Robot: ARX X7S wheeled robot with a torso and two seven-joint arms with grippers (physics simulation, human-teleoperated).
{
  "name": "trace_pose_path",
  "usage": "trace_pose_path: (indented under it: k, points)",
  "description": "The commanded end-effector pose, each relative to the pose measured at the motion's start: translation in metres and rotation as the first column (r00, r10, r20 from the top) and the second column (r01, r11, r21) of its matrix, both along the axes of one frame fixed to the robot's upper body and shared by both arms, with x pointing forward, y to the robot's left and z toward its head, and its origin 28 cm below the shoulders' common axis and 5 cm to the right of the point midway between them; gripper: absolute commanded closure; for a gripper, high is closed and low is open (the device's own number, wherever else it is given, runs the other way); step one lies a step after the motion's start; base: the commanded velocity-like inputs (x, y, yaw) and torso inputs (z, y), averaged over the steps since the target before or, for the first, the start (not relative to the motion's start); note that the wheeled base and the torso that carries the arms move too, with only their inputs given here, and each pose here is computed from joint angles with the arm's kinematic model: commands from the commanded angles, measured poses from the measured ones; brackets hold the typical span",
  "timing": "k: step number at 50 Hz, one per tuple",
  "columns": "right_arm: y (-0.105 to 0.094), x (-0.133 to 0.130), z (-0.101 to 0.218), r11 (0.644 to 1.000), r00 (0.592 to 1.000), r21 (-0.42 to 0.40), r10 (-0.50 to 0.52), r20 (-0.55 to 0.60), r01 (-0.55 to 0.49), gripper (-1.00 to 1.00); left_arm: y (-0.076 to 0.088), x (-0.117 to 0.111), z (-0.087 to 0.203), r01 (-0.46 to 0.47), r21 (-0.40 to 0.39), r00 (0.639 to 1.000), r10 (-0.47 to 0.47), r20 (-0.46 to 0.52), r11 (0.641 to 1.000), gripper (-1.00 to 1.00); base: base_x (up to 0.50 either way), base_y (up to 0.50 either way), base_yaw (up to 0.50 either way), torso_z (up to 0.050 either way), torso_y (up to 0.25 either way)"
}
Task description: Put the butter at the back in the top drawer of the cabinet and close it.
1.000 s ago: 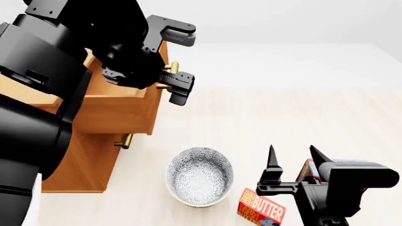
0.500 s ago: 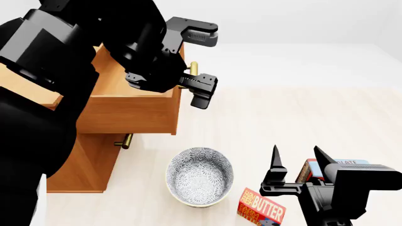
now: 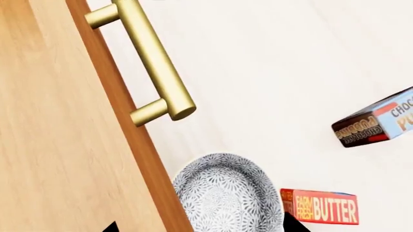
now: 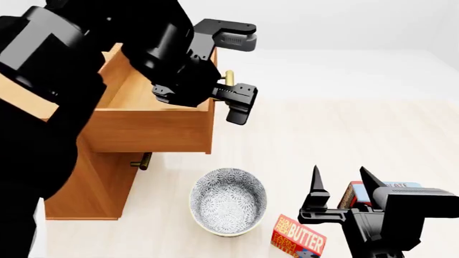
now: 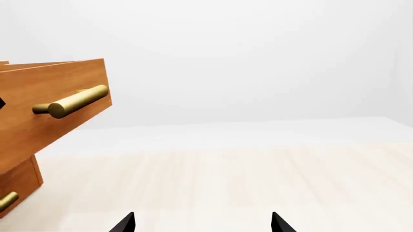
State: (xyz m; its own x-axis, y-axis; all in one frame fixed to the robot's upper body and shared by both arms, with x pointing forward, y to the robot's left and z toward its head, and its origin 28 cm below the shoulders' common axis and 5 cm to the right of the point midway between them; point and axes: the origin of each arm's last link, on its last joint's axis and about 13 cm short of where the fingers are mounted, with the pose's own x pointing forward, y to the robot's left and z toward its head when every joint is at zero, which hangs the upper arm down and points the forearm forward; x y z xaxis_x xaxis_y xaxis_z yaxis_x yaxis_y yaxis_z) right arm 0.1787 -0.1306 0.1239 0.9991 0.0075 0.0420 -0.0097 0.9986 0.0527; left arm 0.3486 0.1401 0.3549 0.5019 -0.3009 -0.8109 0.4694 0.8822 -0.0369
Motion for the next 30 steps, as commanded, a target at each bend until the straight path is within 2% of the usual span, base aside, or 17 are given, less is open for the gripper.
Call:
trace_pose_path:
  k: [1,11,30]
  points:
    - [0.0,0.0,0.001,1.0,1.0,0.002,-0.001,0.001,0.001,-1.0,-0.02,-0.01,0.016,0.136,-0.234,0.99,-0.137,0.01,0.963,-1.0,0.0,0.0,0.0,0.0,0.0]
    - [0.0,0.001,0.0,1.0,1.0,0.002,-0.001,0.0,0.001,-1.0,-0.012,-0.009,0.022,0.083,-0.185,0.993,-0.065,0.101,0.979,-1.0,0.0,0.0,0.0,0.0,0.0]
    - [0.0,0.001,0.0,1.0,1.0,0.0,0.0,-0.003,0.0,-1.0,-0.002,-0.033,0.049,0.125,-0.251,0.983,-0.084,0.166,0.96,-1.0,0.0,0.0,0.0,0.0,0.001]
